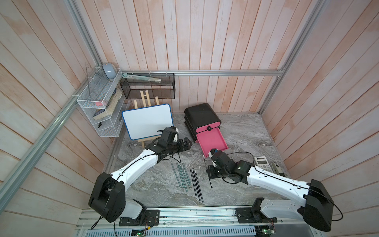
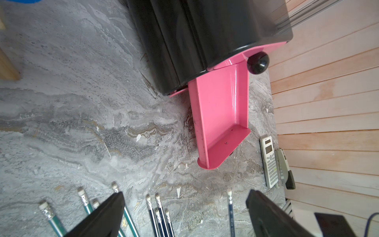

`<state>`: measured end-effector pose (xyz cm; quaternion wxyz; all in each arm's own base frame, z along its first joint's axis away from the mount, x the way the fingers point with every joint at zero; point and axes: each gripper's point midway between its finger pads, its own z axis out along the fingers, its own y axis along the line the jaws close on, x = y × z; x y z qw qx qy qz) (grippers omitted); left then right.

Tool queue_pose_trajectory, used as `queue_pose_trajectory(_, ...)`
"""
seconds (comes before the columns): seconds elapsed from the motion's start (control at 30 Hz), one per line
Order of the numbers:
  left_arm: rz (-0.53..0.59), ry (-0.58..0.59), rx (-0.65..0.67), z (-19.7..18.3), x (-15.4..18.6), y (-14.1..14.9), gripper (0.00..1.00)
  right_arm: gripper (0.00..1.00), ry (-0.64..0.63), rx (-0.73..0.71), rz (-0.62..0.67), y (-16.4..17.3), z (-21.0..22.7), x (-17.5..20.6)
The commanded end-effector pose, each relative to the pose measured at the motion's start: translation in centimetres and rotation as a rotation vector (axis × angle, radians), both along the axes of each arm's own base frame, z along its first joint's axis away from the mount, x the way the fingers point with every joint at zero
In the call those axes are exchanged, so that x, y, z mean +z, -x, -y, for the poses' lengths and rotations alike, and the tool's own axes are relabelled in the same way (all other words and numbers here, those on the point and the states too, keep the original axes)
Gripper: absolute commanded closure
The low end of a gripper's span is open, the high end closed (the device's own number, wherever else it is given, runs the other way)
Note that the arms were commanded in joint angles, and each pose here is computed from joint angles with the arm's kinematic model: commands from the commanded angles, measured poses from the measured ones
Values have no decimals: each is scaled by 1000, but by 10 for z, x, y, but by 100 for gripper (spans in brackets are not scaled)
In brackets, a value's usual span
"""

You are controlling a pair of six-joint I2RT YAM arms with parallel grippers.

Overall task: Please place the pencils in the drawer according to their color
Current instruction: Place the pencil in the drawer.

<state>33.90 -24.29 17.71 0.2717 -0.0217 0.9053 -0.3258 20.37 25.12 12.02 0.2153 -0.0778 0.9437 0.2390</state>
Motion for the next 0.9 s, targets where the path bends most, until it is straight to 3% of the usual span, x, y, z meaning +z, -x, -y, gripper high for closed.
queue_pose_trajectory(0.0, 32, -1, -25, 9, 12, -7, 0, 100, -151, -43, -6, -18, -3, 22)
queue_pose_trajectory(0.47, 39, -11, -64, 28, 15, -12, 0, 100, -395, -226, -22, -101, 18, 30)
queue_pose_trajectory(0.87, 27, -15, -72, 32, 9, -9, 0, 100, -415, -338, -12, -159, 36, 13)
